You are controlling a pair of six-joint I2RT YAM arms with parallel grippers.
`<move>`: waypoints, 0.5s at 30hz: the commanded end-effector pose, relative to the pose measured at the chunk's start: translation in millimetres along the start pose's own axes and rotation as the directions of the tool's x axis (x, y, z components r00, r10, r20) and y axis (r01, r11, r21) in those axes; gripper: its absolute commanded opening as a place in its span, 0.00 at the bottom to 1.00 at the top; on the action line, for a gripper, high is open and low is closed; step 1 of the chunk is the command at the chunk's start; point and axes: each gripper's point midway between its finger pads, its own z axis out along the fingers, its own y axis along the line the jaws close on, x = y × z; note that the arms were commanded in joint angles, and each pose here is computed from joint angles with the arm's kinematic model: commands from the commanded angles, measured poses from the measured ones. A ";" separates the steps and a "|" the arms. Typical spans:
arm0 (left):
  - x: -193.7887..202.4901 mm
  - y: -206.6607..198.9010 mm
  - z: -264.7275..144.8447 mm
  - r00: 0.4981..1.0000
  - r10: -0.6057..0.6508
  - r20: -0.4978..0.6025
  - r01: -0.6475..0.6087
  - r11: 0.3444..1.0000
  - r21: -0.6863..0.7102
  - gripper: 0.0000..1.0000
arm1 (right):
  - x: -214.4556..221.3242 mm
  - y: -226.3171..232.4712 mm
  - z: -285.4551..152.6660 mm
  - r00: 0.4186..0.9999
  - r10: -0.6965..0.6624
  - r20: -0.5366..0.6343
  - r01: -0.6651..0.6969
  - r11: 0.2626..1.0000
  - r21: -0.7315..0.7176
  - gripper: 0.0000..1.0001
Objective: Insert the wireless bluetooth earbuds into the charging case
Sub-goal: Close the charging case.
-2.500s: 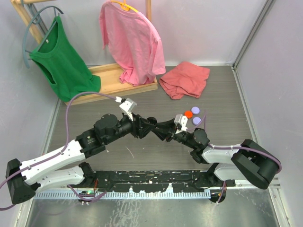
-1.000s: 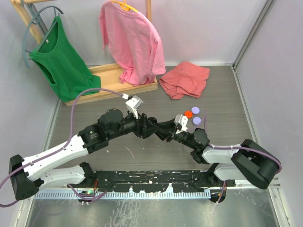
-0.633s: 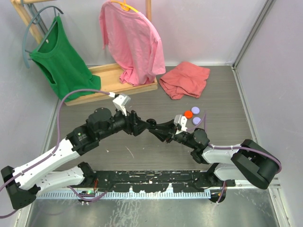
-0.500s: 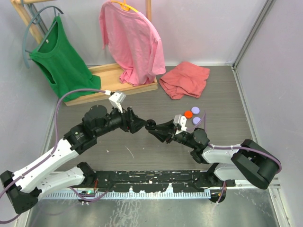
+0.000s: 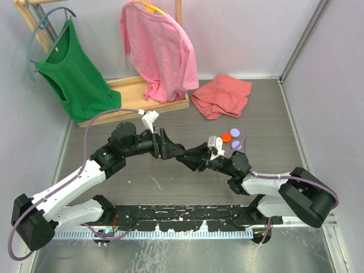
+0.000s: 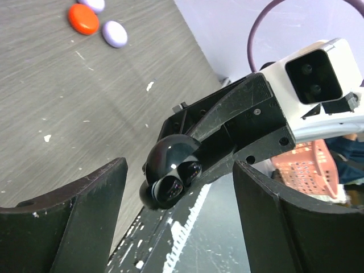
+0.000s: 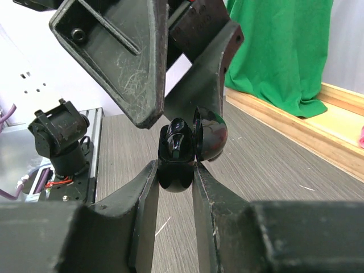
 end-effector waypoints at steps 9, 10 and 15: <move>-11.0 -39.8 9.7 0.999 -0.040 -0.008 0.041 0.970 0.239 0.70 | -30.1 8.3 9.6 0.996 -0.027 0.086 0.031 0.998 -0.052 0.01; -11.7 -41.2 9.2 0.999 -0.040 -0.005 0.040 0.969 0.246 0.69 | -28.7 8.5 9.4 0.996 -0.022 0.082 0.026 0.998 -0.053 0.01; -19.1 -47.0 3.9 0.999 -0.024 0.026 0.016 0.964 0.266 0.67 | -23.4 11.4 6.9 0.998 0.002 0.066 0.002 0.998 -0.063 0.01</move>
